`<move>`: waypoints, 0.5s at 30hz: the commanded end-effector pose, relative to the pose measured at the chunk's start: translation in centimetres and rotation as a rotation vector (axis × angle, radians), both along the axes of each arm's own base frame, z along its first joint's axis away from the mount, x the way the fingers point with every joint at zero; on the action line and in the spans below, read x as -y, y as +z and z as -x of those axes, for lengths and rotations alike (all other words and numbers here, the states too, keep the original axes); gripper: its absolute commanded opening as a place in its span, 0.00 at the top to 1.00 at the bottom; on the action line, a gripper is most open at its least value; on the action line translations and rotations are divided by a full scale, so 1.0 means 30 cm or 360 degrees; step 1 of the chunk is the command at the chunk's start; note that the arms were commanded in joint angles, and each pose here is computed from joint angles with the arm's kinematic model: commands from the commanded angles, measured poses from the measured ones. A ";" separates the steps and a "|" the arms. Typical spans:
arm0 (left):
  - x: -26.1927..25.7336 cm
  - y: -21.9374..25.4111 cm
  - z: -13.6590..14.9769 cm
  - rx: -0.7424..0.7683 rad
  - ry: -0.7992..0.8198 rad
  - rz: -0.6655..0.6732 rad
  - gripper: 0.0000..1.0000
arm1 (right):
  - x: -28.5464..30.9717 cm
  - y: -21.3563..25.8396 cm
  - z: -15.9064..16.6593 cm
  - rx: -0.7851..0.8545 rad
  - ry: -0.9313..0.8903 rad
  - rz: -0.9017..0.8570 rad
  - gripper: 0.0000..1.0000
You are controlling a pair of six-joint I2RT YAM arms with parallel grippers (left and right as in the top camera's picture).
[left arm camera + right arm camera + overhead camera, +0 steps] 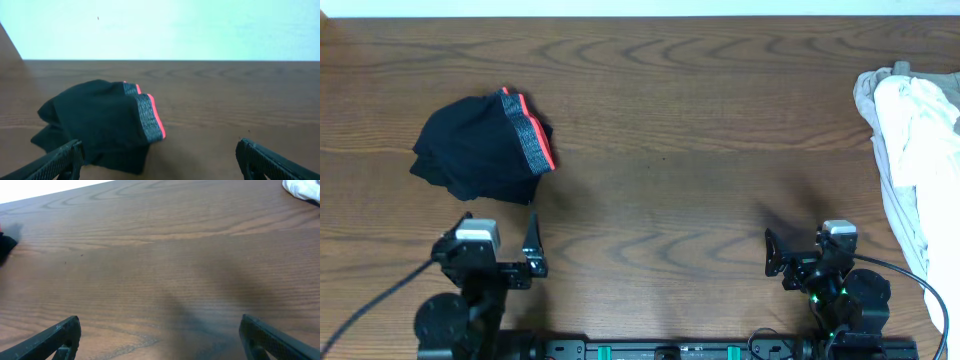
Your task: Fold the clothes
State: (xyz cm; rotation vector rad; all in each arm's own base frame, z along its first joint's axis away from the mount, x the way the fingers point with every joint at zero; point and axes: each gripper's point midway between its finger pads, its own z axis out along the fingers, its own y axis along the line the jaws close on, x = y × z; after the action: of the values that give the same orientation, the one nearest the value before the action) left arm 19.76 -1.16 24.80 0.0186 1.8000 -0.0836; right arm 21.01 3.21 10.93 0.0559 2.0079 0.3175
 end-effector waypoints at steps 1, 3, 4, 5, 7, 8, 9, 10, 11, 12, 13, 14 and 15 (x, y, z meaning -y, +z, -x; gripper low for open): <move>0.002 -0.059 -0.002 0.0039 -0.0013 -0.0022 0.02 | 0.007 0.001 -0.001 0.0005 -0.0020 -0.0013 0.01; 0.005 -0.098 -0.012 0.0049 -0.0019 -0.0015 0.02 | 0.007 0.001 -0.001 0.0005 -0.0021 -0.0013 0.01; 0.009 -0.115 -0.018 0.0051 -0.0031 -0.0012 0.02 | 0.007 0.000 -0.001 0.0005 -0.0021 -0.0013 0.01; 0.011 -0.133 -0.025 0.0054 -0.0036 -0.0011 0.02 | 0.007 0.001 -0.001 0.0005 -0.0020 -0.0013 0.01; 0.015 -0.173 -0.043 0.0036 -0.0045 -0.0008 0.02 | 0.007 0.001 -0.001 0.0005 -0.0020 -0.0013 0.01; 0.018 -0.190 -0.051 0.0032 -0.0052 -0.0006 0.02 | 0.007 0.001 -0.001 0.0005 -0.0021 -0.0013 0.01; 0.020 -0.204 -0.058 0.0030 -0.0058 -0.0008 0.02 | 0.007 0.001 -0.001 0.0005 -0.0021 -0.0013 0.01; 0.023 -0.222 -0.066 0.0027 -0.0063 -0.0008 0.02 | 0.007 0.001 -0.001 0.0005 -0.0020 -0.0013 0.01; 0.025 -0.236 -0.072 0.0022 -0.0068 -0.0008 0.02 | 0.007 0.001 -0.001 0.0005 -0.0020 -0.0013 0.01; 0.027 -0.252 -0.079 0.0019 -0.0074 -0.0008 0.02 | 0.007 0.001 -0.001 0.0005 -0.0020 -0.0013 0.01; 0.028 -0.265 -0.083 0.0015 -0.0075 -0.0009 0.02 | 0.007 0.001 -0.001 0.0005 -0.0020 -0.0013 0.01; 0.029 -0.278 -0.089 0.0011 -0.0076 -0.0009 0.02 | 0.007 0.001 -0.001 0.0005 -0.0020 -0.0013 0.01; 0.029 -0.289 -0.094 0.0012 -0.0077 -0.0009 0.02 | 0.007 0.001 -0.001 0.0005 -0.0021 -0.0013 0.01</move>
State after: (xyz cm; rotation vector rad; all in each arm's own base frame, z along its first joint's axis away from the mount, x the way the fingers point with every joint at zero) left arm 22.37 -1.76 16.67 0.0433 1.7986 -0.1106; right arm 21.01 3.21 10.93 0.0559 2.0079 0.3175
